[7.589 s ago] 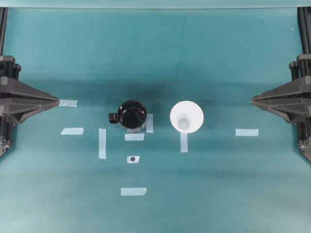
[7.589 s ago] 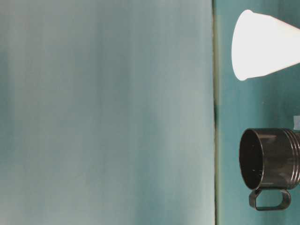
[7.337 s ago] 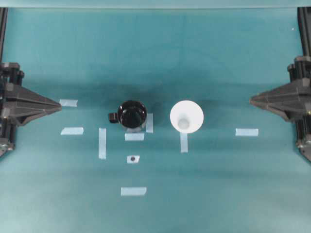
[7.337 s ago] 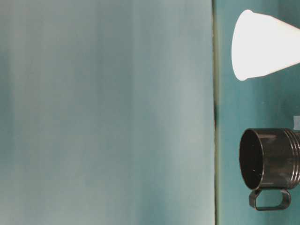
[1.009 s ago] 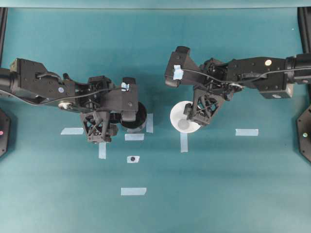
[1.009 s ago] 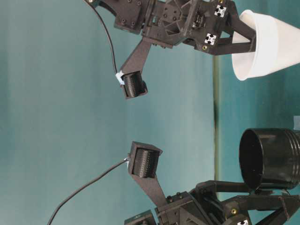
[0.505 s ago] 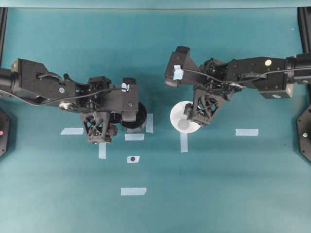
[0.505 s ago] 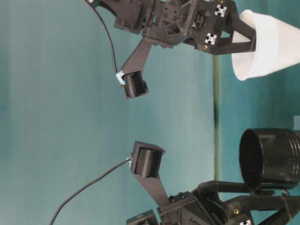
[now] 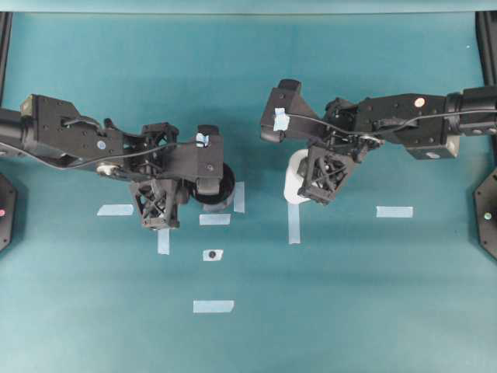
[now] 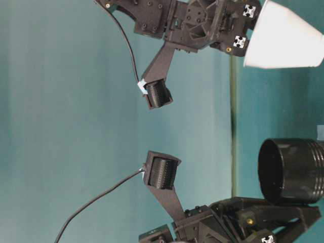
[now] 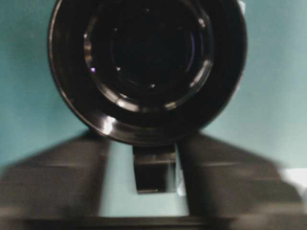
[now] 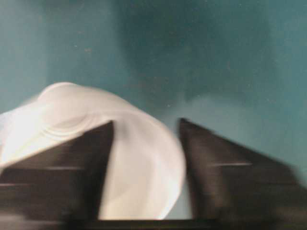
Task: Holding the cup holder with the left arm, the right arm places the cup into the cup holder.
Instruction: 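Close left gripper on the black holder handle and right on the white cup rim, then lift the holder with the left gripper and the cup with the right gripper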
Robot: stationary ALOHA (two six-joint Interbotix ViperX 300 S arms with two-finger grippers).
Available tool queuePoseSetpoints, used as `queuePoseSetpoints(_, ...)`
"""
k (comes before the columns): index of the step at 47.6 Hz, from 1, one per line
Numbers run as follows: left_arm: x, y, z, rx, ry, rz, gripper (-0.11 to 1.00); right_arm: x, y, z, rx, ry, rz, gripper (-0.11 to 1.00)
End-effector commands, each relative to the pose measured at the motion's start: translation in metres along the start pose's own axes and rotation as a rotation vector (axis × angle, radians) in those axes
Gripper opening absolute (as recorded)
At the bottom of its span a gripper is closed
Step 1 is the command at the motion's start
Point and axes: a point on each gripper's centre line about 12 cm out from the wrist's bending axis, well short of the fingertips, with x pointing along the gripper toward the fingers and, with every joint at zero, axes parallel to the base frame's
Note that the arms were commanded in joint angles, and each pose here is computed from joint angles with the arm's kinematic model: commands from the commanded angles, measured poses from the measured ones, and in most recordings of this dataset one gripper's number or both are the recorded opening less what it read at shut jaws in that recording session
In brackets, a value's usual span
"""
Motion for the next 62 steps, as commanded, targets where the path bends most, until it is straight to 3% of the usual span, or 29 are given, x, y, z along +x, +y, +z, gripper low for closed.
queuePoseSetpoints(1, -0.009, -0.001, 0.012, 0.013, -0.043, 0.002, 0.25, -0.014, 0.002, 0.01, 0.006, -0.052, 0.007, 0.33)
queuePoseSetpoints(17, -0.009, -0.007, 0.012, 0.029, -0.044, -0.005, 0.25, -0.021, 0.009, 0.011, 0.007, -0.067, 0.028, 0.29)
queuePoseSetpoints(35, -0.01, -0.007, 0.014, 0.029, -0.064, -0.003, 0.25, -0.035, 0.014, 0.015, 0.033, -0.044, 0.052, 0.07)
queuePoseSetpoints(62, -0.014, -0.007, 0.016, 0.017, -0.096, -0.001, 0.25, -0.045, 0.018, 0.018, 0.053, -0.046, 0.076, 0.05)
